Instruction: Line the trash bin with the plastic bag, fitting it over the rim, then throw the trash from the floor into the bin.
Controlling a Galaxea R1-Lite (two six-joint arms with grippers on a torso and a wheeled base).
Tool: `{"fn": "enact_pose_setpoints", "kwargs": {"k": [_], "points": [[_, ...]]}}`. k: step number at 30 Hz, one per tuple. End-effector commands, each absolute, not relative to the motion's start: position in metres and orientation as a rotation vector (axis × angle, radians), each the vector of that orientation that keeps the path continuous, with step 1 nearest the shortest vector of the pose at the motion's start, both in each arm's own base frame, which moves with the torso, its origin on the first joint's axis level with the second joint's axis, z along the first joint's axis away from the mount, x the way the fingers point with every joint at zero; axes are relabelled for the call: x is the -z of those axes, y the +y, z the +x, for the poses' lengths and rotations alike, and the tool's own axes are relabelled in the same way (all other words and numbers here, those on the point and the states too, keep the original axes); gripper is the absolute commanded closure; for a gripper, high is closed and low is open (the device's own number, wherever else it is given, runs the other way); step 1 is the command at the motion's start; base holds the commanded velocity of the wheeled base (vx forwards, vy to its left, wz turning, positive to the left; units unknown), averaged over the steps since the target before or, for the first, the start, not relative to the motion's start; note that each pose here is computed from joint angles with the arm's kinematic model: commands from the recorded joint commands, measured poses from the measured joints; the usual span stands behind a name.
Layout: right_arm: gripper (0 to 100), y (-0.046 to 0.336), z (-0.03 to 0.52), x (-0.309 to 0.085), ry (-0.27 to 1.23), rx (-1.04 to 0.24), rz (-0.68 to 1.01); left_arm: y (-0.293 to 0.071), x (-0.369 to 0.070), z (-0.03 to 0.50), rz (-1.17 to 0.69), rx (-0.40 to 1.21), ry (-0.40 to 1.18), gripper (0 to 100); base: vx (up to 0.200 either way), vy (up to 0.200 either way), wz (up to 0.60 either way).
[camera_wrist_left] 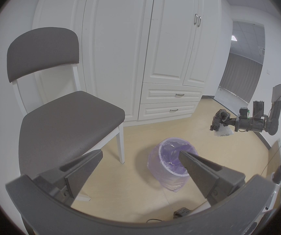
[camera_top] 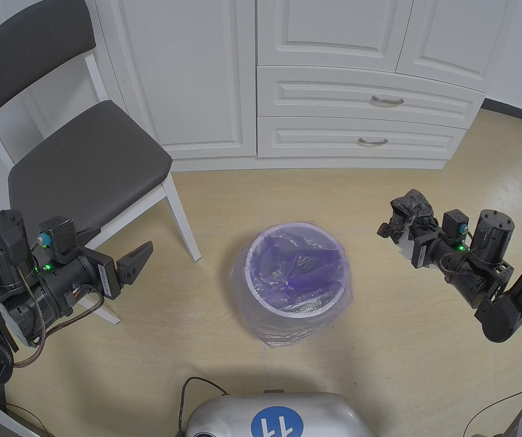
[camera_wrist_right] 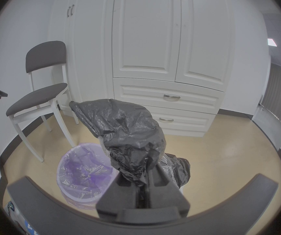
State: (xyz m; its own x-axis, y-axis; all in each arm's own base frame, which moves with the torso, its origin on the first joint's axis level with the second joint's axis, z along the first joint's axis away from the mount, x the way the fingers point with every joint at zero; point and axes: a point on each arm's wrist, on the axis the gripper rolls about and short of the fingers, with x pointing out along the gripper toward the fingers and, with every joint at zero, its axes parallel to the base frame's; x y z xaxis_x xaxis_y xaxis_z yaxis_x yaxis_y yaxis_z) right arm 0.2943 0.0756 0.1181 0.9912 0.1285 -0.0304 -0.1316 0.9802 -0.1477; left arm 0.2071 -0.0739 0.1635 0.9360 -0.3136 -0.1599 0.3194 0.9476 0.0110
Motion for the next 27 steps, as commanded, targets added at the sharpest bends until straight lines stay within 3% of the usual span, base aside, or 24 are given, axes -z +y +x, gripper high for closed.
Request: {"fn": "enact_pose_setpoints", "kwargs": {"k": [1,14,18,27], "points": [[100,0.087,0.311,-0.146,-0.03,-0.138,-0.172,-0.074,-0.163,0.207,0.037,0.324,0.158,0,0.0,0.0,0.0],[100,0.139,0.331,-0.203,-0.02,-0.209,-0.13,-0.075,-0.162,0.207,0.04,0.328,0.164,0,0.0,0.0,0.0],[100,0.162,0.331,-0.212,-0.03,-0.227,0.016,-0.074,-0.162,0.206,0.04,0.328,0.162,0,0.0,0.0,0.0],[100,0.163,0.315,-0.213,-0.025,-0.255,0.242,-0.075,-0.163,0.207,0.041,0.33,0.16,0,0.0,0.0,0.0]]}}
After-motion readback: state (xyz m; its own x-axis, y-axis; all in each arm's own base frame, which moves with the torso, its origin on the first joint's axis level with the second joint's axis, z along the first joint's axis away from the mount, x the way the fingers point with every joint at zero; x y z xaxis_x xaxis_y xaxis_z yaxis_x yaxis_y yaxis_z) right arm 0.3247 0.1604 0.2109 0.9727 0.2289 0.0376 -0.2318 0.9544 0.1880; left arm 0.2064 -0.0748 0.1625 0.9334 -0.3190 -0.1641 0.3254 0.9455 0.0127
